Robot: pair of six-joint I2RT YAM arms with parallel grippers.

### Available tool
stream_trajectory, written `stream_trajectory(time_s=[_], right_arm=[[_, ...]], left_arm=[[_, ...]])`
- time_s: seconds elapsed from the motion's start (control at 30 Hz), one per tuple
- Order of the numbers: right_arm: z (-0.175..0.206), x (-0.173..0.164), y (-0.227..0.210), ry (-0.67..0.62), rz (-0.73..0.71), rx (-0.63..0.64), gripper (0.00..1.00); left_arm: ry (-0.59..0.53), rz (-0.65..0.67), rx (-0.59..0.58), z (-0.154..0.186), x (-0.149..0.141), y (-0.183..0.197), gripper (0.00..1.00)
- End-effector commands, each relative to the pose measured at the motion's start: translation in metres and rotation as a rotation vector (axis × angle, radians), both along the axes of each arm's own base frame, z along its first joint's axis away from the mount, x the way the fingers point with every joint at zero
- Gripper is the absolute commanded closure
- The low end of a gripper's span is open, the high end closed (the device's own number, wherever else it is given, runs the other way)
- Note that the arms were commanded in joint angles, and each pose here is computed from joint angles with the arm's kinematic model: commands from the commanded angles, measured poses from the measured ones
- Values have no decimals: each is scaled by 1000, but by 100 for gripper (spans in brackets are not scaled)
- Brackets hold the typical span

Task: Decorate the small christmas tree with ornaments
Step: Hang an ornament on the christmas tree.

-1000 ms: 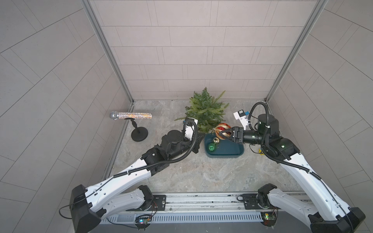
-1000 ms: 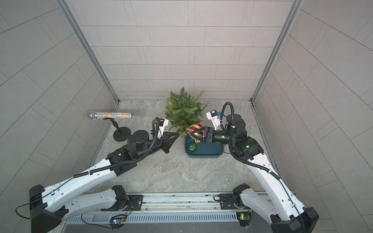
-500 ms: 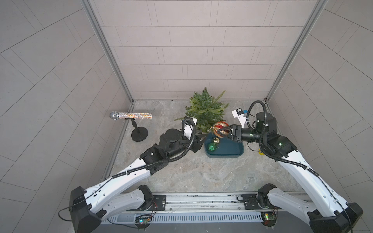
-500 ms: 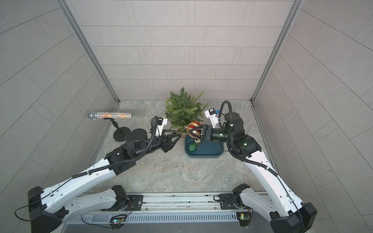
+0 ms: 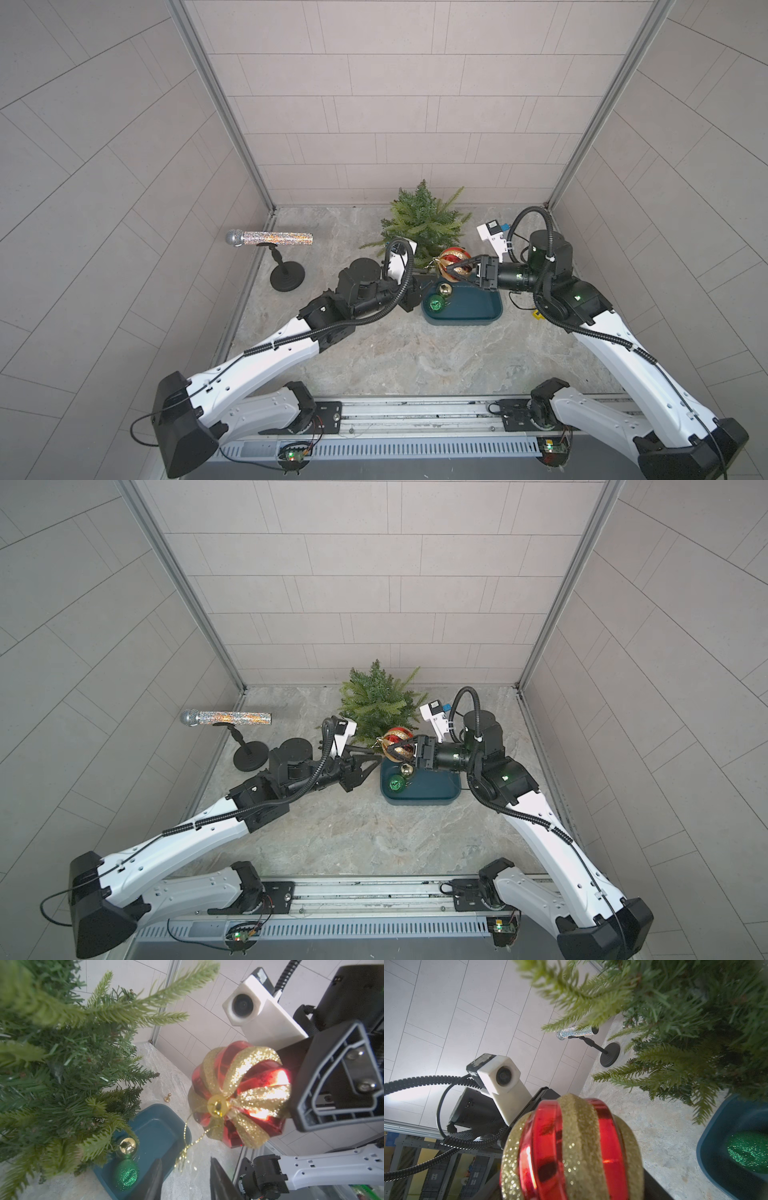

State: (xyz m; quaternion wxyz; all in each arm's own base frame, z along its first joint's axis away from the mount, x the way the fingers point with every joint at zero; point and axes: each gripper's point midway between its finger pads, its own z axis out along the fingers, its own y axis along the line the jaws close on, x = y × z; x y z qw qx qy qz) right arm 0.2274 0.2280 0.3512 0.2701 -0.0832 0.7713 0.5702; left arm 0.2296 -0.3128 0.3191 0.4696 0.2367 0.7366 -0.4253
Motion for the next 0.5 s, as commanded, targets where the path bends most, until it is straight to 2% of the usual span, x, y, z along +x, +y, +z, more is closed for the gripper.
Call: stream_trajectory(time_s=[0.0, 0.07, 0.2, 0.37, 0.43, 0.47], right_arm=[[16, -10, 2, -54, 34, 38, 32], [15, -11, 1, -55, 36, 39, 33], [15, -13, 2, -54, 43, 41, 32], [15, -15, 1, -58, 47, 42, 33], [14, -15, 1, -56, 49, 40, 32], [13, -15, 1, -56, 49, 40, 33]], left_arm=[[-57, 13, -48, 27, 2, 4, 54], [-65, 7, -50, 30, 0, 5, 54], [-65, -6, -41, 30, -1, 4, 63], [-64, -9, -43, 29, -2, 5, 81], [-65, -5, -43, 29, -3, 7, 81], [-65, -2, -43, 29, -3, 8, 74]])
